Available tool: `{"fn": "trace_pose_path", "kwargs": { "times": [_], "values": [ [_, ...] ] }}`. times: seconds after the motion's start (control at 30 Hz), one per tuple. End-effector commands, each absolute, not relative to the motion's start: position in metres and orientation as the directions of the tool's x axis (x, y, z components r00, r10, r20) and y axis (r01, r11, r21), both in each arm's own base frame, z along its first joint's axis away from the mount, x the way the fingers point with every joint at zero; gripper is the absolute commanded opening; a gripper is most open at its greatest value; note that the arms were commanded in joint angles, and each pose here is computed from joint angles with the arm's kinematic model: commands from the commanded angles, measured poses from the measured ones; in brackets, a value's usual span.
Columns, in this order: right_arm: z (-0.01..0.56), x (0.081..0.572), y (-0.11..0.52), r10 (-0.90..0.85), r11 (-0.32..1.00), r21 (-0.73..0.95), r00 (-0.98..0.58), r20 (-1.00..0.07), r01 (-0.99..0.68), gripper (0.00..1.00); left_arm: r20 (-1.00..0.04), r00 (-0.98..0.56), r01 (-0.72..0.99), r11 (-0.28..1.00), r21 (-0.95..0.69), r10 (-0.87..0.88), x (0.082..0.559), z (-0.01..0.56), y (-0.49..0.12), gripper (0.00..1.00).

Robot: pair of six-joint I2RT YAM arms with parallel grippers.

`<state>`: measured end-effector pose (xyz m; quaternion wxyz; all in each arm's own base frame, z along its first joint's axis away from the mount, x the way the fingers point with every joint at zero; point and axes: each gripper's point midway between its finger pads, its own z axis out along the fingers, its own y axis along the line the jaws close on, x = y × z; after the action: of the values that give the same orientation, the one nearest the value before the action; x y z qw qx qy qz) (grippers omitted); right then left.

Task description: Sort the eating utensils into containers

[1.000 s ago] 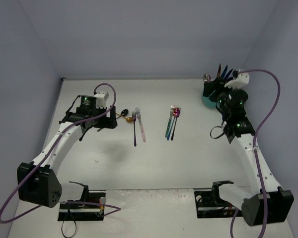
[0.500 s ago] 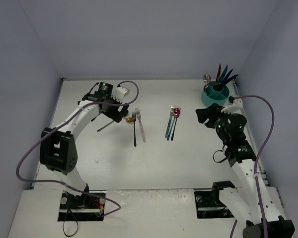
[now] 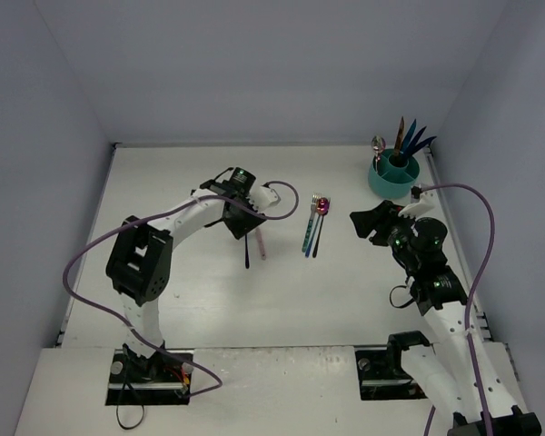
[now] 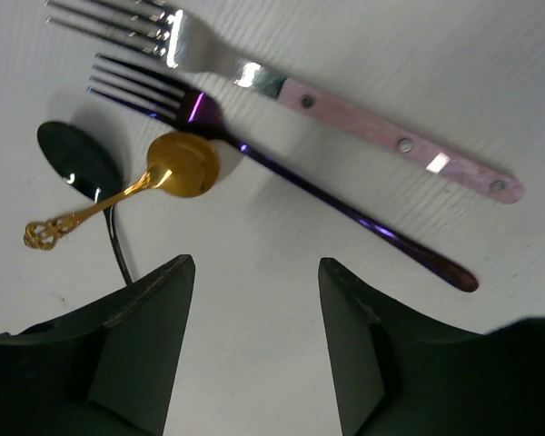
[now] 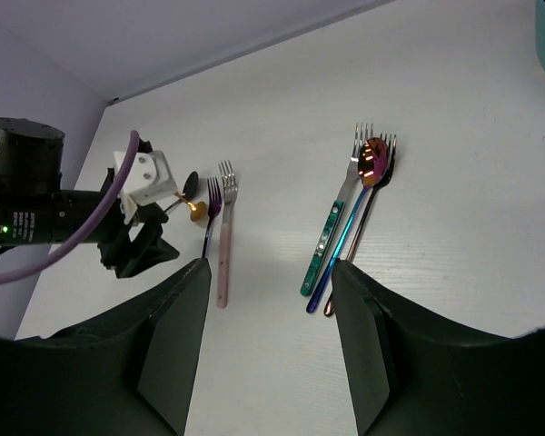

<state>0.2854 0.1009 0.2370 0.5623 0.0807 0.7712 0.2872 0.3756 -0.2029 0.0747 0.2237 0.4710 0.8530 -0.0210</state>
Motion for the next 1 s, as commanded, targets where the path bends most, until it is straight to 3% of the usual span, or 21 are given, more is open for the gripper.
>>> {"fn": "trace_pose_path", "kwargs": {
  "times": [0.0, 0.63, 0.97],
  "values": [
    [0.257, 0.285, 0.105, 0.450, 0.811, 0.528, -0.309, -0.838, -0.252, 0.53, -0.523, -0.437, 0.724, 0.631, 0.278, 0.732, 0.406, 0.110, -0.209, 0.51],
    [0.253, 0.280, 0.098, 0.433, 0.833, 0.506, -0.309, -0.847, -0.222, 0.54, -0.570, -0.493, 0.686, 0.697, 0.209, 0.657, 0.419, 0.094, -0.227, 0.43],
    [0.246, 0.279, 0.097, 0.429, 0.839, 0.504, -0.318, -0.845, -0.207, 0.55, -0.551, -0.525, 0.656, 0.721, 0.223, 0.649, 0.428, 0.080, -0.225, 0.33]
  ]
}}
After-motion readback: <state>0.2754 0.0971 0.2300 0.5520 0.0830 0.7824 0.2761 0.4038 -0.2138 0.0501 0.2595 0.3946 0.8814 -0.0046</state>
